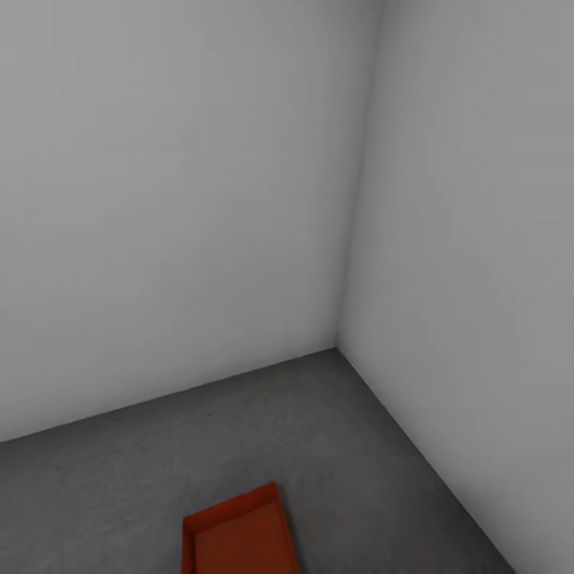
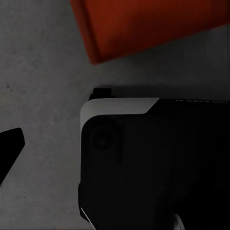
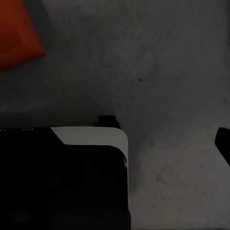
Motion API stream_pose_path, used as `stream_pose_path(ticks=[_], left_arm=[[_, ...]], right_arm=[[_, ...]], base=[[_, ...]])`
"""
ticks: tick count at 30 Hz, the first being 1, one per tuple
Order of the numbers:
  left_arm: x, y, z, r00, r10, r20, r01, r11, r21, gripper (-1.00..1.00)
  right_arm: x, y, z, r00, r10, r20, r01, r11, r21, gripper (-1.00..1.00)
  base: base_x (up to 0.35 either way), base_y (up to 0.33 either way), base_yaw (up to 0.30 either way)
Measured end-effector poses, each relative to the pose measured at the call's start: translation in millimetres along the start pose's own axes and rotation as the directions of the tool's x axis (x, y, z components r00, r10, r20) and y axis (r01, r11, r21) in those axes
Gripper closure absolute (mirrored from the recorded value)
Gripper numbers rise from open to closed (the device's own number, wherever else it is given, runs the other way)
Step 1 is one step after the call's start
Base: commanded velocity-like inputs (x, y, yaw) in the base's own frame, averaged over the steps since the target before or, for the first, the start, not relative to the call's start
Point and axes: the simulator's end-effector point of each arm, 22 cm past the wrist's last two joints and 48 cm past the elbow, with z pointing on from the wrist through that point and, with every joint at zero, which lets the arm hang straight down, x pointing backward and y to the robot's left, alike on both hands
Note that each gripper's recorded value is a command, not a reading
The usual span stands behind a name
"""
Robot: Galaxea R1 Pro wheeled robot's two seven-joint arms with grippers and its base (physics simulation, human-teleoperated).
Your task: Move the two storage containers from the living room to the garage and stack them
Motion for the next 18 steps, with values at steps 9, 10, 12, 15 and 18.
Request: stream_pose_path(ticks=[9, 10, 12, 15, 18], left_arm=[[0.0, 0.0, 0.0, 1.0, 0.0, 0.0, 0.0, 1.0, 0.0, -1.0], [0.0, 0.0, 0.0, 1.0, 0.0, 0.0, 0.0, 1.0, 0.0, -1.0], [0.0, 0.0, 0.0, 1.0, 0.0, 0.0, 0.0, 1.0, 0.0, -1.0], [-0.1, 0.0, 0.0, 1.0, 0.0, 0.0, 0.0, 1.0, 0.0, -1.0], [-0.1, 0.0, 0.0, 1.0, 0.0, 0.0, 0.0, 1.0, 0.0, -1.0]], right_arm=[[-3.6, 1.9, -0.2, 1.0, 0.002, 0.017, -0.002, 1.0, -0.002, -1.0], [-3.9, 1.9, -0.2, 1.0, 0.002, 0.018, -0.002, 1.0, -0.002, -1.0], [-4.1, 1.8, -0.2, 1.0, 0.002, 0.019, -0.002, 1.0, -0.002, -1.0], [-4.2, 0.3, -0.1, 1.0, 0.002, 0.019, -0.002, 1.0, 0.0, -1.0], [-4.3, -1.6, 0.1, 1.0, 0.001, 0.02, -0.001, 1.0, 0.002, -1.0]], base=[[0.0, 0.0, -0.285], [0.0, 0.0, -0.286], [0.0, 0.0, -0.286], [0.0, 0.0, -0.286], [0.0, 0.0, -0.285]])
